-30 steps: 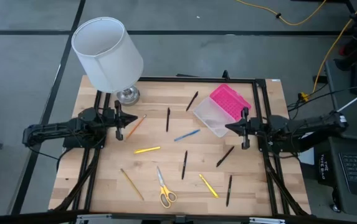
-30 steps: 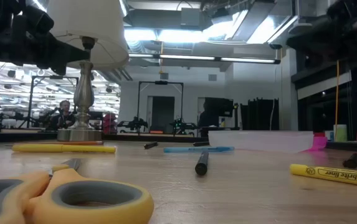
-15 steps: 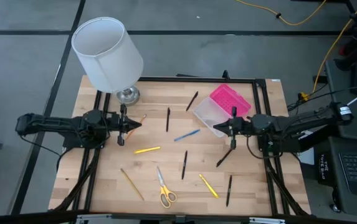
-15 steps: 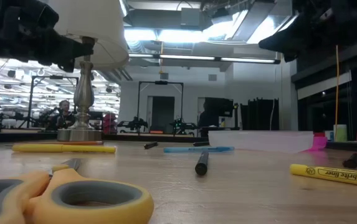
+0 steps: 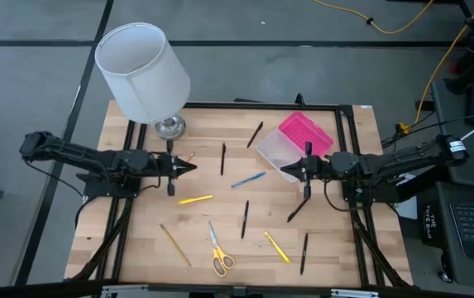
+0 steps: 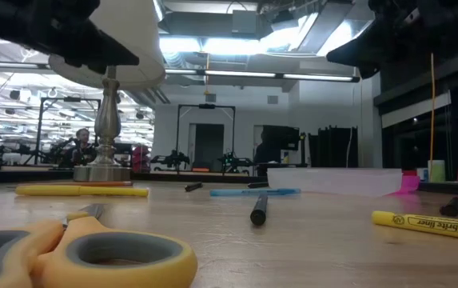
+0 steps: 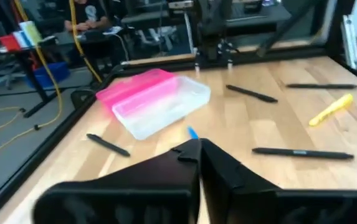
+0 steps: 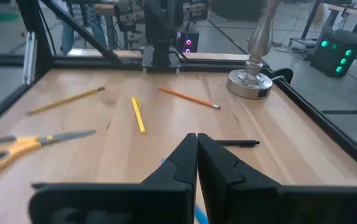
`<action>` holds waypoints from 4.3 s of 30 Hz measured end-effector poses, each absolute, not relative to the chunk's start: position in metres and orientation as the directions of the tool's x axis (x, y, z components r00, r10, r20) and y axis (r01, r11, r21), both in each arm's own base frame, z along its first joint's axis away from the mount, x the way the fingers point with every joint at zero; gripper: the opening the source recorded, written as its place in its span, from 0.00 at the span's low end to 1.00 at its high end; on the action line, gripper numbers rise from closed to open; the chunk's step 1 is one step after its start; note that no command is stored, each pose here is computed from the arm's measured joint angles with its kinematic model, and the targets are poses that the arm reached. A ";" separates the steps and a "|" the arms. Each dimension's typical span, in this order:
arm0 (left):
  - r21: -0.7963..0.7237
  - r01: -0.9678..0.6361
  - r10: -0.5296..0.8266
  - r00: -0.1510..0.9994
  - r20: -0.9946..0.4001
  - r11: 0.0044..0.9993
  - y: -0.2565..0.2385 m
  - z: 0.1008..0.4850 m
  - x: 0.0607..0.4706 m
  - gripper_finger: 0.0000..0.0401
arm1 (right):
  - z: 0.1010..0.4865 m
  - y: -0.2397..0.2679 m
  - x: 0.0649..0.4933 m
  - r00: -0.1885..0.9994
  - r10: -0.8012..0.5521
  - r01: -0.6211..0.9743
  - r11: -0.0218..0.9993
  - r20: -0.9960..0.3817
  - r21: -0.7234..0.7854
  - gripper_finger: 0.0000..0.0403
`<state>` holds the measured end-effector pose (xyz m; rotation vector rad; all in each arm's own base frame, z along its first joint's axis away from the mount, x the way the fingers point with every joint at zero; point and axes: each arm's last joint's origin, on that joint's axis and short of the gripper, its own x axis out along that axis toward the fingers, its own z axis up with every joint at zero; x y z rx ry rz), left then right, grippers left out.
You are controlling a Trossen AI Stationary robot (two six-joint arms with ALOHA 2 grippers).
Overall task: Pick & place school supplies into a supply box
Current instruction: Put the black pen into the pink supply box
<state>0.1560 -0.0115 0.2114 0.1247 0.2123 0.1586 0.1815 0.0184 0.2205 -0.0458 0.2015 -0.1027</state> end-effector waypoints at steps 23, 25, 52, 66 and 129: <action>0.156 0.121 -0.070 0.953 -0.295 0.980 -0.021 0.201 0.166 0.01 | 0.224 0.029 0.190 0.961 -0.004 -0.005 0.999 -0.275 -0.032 0.02; 0.175 0.116 -0.060 0.953 -0.296 0.978 -0.021 0.201 0.166 0.01 | 0.227 0.034 0.197 0.945 0.009 -0.023 0.999 -0.327 -0.042 0.01; 0.222 0.014 0.040 0.971 -0.235 0.975 -0.020 0.203 0.175 0.01 | 0.240 0.091 0.229 0.552 0.003 -0.029 0.999 -0.834 -0.015 0.02; 0.212 0.063 0.025 0.921 -0.388 0.975 -0.041 0.213 0.213 0.01 | 0.237 0.091 0.224 0.506 -0.014 -0.040 0.998 -0.863 -0.040 0.12; 0.177 0.112 -0.019 0.889 -0.458 0.978 -0.053 0.211 0.225 0.01 | 0.132 0.114 0.234 -0.021 -0.213 -0.316 0.928 -0.977 -0.196 0.37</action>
